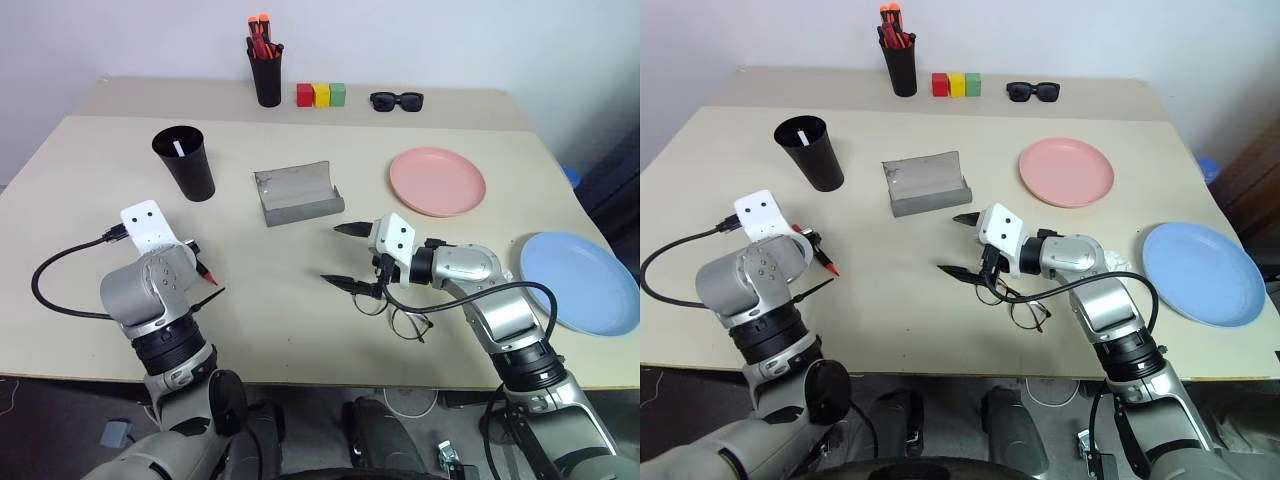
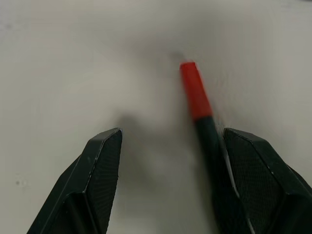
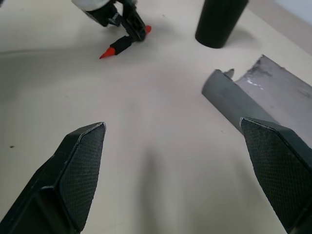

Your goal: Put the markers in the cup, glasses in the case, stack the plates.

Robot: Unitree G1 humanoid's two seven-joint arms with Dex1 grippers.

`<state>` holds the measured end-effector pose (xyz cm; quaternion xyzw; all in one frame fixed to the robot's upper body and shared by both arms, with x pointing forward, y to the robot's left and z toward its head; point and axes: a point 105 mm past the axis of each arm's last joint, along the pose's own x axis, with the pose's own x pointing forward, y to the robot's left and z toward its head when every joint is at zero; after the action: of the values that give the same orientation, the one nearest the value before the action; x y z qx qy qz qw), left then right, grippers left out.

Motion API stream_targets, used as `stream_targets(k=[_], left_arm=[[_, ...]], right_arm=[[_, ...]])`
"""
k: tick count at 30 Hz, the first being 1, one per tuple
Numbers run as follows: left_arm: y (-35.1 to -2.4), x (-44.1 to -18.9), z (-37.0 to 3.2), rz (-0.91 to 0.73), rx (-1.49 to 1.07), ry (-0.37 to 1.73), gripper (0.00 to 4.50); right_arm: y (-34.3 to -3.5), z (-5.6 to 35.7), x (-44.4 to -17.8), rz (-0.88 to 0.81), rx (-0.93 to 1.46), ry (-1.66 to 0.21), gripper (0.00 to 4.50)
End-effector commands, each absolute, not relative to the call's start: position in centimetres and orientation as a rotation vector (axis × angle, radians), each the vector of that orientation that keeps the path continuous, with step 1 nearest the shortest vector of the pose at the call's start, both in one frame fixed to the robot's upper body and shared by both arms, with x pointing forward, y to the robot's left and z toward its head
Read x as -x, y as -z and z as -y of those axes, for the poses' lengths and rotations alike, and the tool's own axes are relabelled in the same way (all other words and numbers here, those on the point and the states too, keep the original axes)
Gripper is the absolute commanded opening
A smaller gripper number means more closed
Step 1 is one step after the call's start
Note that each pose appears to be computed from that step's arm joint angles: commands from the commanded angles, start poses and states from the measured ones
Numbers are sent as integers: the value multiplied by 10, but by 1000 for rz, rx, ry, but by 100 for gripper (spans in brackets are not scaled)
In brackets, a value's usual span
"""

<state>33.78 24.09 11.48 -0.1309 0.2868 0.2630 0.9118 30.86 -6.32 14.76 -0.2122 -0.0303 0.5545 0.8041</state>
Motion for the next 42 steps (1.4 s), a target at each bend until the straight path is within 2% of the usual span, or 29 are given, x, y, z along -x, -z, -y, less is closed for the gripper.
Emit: stream_targets(k=[1, 5, 8, 11, 15, 19, 22, 27, 33, 42], left_arm=[[-114, -339, -237, -607, 280, -547, 210], [-115, -341, -237, -597, 271, -563, 3], [-129, -348, -242, -490, 223, -554, 3], [-161, -354, -258, -292, 216, -602, 3], [-221, -361, -273, 51, 126, -569, 3], [-282, -368, -264, 339, -44, -469, 3], [-306, -380, -250, 445, -137, -395, 3], [-317, -406, -239, 519, -215, -337, 3], [-306, -433, -232, 535, -226, -302, 3], [-291, -452, -233, 508, -216, -307, 3]], right_arm=[[-157, 58, -302, 112, 455, -1196, 450], [-156, 57, -300, 111, 449, -1187, 450], [-156, 56, -300, 113, 446, -1183, 450], [-160, 53, -305, 137, 423, -1151, 450], [-178, 46, -324, 224, 269, -1003, 450], [-186, 34, -341, 280, 141, -849, 450], [-188, 24, -346, 293, 97, -804, 450], [-187, 13, -352, 306, 80, -759, 450], [-185, 11, -353, 313, 77, -745, 450], [-181, 18, -350, 305, 72, -731, 450]])
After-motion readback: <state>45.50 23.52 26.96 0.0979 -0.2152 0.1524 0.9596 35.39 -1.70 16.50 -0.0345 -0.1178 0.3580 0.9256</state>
